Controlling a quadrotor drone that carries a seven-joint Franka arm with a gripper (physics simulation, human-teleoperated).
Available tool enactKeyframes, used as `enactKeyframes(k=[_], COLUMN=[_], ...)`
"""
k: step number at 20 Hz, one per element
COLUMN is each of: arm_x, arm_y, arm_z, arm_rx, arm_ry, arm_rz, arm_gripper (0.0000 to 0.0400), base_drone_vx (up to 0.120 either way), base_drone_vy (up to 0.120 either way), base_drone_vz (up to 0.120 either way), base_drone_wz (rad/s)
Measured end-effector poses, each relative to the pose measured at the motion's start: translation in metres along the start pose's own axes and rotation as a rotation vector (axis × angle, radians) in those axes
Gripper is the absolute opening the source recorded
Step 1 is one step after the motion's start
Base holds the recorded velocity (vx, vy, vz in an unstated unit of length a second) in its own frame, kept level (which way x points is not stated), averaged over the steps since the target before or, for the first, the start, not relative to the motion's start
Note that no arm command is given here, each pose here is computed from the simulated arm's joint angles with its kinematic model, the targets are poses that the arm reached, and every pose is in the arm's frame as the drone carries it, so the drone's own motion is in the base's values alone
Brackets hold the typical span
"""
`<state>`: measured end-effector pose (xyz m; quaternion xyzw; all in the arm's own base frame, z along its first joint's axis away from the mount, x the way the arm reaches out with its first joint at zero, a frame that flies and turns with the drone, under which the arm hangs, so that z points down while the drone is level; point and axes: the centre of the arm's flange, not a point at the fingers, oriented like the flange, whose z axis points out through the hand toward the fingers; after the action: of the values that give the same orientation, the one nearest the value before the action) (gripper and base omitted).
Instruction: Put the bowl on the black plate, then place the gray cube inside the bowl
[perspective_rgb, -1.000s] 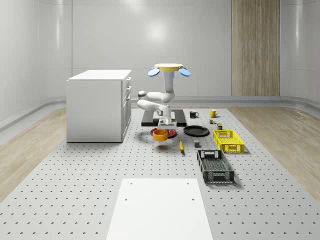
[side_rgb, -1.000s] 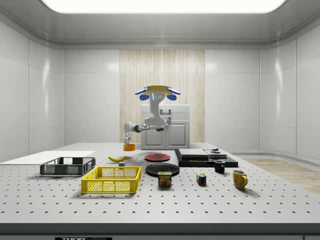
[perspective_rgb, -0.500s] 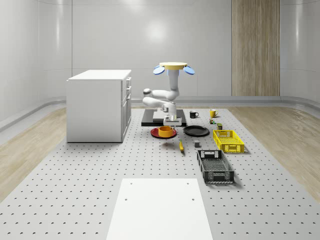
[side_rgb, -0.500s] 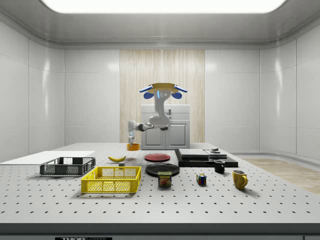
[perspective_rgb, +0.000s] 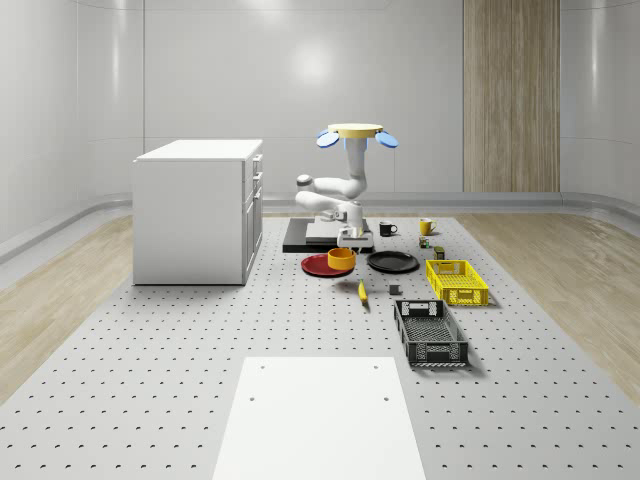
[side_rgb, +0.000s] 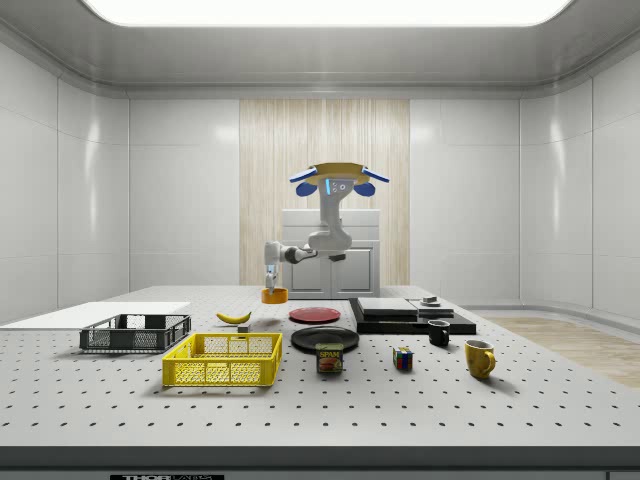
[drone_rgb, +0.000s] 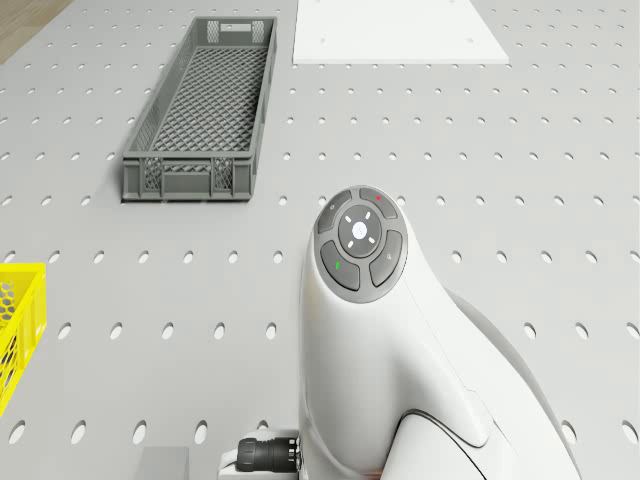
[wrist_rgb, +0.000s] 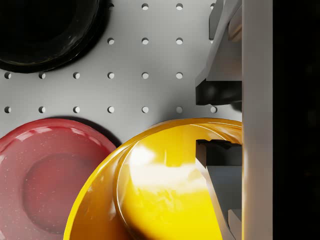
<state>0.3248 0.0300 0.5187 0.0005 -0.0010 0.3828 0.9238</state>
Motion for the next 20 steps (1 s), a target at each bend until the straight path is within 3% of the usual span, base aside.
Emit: enactKeyframes(k=[20], arm_x=[0.0000], arm_y=[0.0000], arm_z=[0.0000], arm_rx=[0.000], arm_ry=[0.000], arm_rz=[0.000], arm_gripper=[0.0100], base_drone_vx=[-0.120], base_drone_vy=[0.120], base_drone_vz=[0.000], base_drone_wz=[0.000])
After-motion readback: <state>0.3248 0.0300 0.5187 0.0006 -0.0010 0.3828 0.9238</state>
